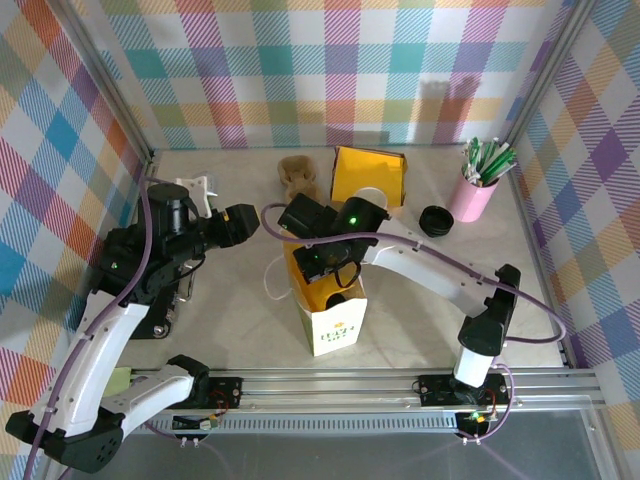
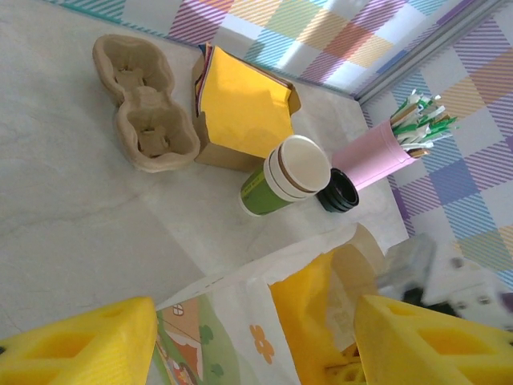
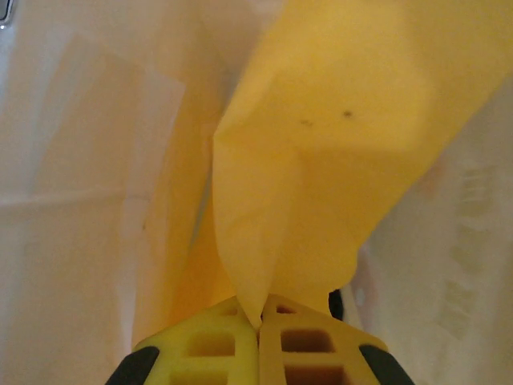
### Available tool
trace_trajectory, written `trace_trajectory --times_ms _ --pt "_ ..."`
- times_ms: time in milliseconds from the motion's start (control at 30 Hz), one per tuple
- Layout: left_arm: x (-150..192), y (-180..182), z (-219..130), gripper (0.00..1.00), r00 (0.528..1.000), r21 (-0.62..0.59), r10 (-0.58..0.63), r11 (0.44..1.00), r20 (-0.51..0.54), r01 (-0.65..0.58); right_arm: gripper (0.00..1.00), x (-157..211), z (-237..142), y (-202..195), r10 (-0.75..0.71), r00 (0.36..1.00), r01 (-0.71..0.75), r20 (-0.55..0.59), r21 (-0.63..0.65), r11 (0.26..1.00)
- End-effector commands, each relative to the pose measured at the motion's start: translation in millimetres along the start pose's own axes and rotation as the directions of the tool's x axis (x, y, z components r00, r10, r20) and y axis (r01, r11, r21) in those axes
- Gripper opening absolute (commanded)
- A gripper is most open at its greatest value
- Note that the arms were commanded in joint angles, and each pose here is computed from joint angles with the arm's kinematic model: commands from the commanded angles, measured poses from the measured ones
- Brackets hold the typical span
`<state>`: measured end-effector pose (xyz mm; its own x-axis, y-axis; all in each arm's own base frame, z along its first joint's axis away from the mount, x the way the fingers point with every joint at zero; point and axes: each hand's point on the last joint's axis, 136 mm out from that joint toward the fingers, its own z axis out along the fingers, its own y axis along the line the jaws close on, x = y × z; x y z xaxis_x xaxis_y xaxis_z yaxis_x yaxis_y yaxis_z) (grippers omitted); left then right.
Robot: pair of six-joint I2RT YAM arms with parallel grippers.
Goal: Pack the takeout coffee
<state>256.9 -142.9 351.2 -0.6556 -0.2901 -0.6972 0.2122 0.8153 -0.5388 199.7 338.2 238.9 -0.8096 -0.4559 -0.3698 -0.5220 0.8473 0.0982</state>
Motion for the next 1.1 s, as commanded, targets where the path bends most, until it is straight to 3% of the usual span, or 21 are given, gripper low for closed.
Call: trace_trajectory --times_ms 0,133,200,367,800,900,1067 --pt "5.1 -4.0 1.1 0.66 1.0 0.023 -0.011 1.0 -0.017 0.011 0.08 -2.5 -0.2 9.4 0.053 0.998 -0.052 0.017 -0.084 0.995" --pt "7.6 -1.6 2.1 0.66 1.0 0.015 -0.012 1.0 -0.023 0.012 0.22 -1.4 1.1 5.1 0.069 0.998 -0.068 0.012 -0.079 0.995" --pt "7.6 -0.8 2.3 0.66 1.0 0.011 -0.01 1.0 -0.022 0.01 0.34 -4.9 -6.1 6.2 0.063 0.998 -0.061 0.029 -0.087 0.994" --pt "7.0 0.9 3.7 0.66 1.0 0.0 -0.004 1.0 -0.023 0.004 0.5 -21.7 -42.2 5.7 0.039 0.993 -0.026 0.114 -0.106 0.994" --pt "-6.8 0.5 5.0 0.66 1.0 -0.025 0.029 0.999 0.012 -0.028 0.53 -52.7 -126.3 -16.9 0.012 0.945 0.029 0.326 -0.121 0.992" --pt "-16.4 7.7 5.7 0.67 0.997 -0.077 0.053 0.996 0.049 -0.049 0.54 -59.5 -142.8 -36.5 0.028 0.925 0.013 0.38 -0.106 0.994" --pt "-36.1 24.3 6.5 0.69 0.986 -0.186 0.098 0.98 0.137 -0.071 0.56 -67.2 -167.2 -102.8 0.147 0.858 -0.13 0.492 -0.068 0.989"
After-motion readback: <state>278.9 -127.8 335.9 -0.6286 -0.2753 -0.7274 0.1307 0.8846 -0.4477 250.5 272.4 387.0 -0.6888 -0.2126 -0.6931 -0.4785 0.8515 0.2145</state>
